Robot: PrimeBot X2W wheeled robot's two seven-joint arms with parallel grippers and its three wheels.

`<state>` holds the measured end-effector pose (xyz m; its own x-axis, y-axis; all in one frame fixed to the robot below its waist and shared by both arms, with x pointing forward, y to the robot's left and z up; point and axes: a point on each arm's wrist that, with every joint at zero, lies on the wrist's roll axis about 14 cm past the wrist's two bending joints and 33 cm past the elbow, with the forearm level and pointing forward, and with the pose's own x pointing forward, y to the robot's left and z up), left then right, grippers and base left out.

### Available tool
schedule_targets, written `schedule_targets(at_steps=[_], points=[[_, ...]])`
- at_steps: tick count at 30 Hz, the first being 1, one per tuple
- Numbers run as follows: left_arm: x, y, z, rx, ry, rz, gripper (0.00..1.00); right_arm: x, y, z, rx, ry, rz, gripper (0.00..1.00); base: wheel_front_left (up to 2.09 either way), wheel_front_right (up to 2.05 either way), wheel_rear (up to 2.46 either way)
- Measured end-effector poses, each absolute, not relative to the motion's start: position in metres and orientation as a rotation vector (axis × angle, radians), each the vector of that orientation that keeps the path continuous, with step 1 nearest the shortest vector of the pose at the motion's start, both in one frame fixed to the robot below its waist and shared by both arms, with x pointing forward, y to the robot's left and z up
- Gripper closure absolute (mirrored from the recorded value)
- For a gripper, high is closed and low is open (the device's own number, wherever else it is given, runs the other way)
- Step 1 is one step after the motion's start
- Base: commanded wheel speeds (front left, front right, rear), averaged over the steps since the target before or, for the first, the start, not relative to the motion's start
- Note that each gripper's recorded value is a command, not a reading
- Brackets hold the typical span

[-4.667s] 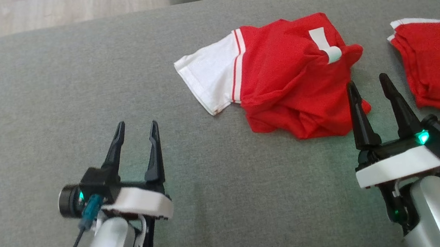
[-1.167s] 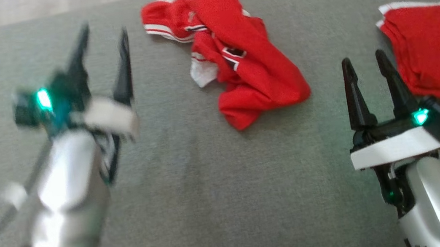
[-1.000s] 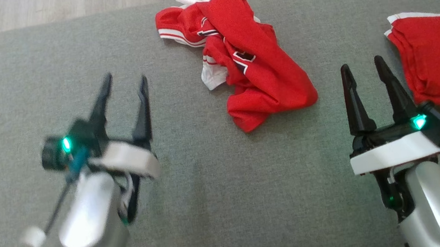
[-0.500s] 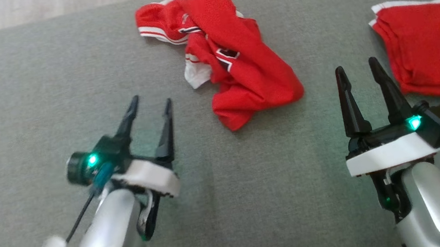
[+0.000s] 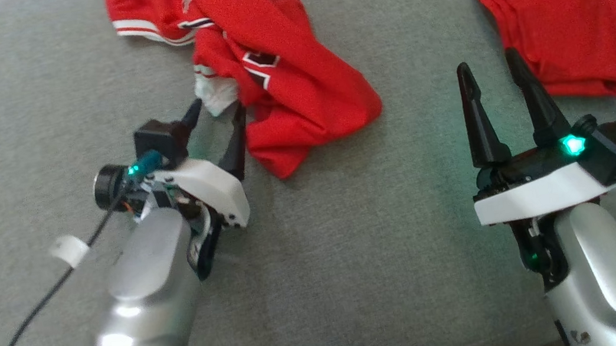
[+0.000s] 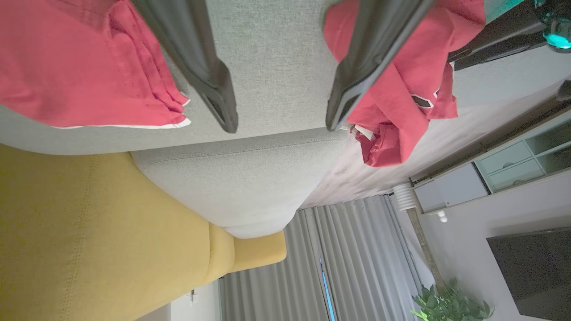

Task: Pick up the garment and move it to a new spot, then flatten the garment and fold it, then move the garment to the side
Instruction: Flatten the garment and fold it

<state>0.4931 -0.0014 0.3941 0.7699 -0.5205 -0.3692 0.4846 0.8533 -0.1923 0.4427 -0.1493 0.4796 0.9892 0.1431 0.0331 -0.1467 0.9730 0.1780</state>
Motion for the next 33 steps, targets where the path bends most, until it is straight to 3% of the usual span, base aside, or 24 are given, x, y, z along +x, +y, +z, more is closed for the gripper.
schedule_targets(at_steps=[6,7,9,22,33], points=[[0.510,-0.006,0.384,-0.107,0.440,-0.512,0.00,0.440,-0.163,0.469,0.180,0.008,0.107,0.00,0.00,0.00,0.00],[0.511,-0.005,0.383,-0.109,0.443,-0.509,0.18,0.440,-0.164,0.469,0.179,0.009,0.104,0.00,0.00,0.00,0.00],[0.510,-0.004,0.382,-0.124,0.441,-0.506,1.00,0.440,-0.164,0.469,0.179,0.006,0.101,0.00,0.00,0.00,0.00],[0.511,0.042,0.420,-0.120,0.302,-0.398,1.00,0.445,-0.143,0.486,0.199,-0.035,0.160,0.00,0.00,0.00,0.00],[0.523,0.155,0.500,0.127,0.061,-0.207,1.00,0.439,-0.111,0.496,0.221,-0.049,0.244,0.00,0.00,0.00,0.00]])
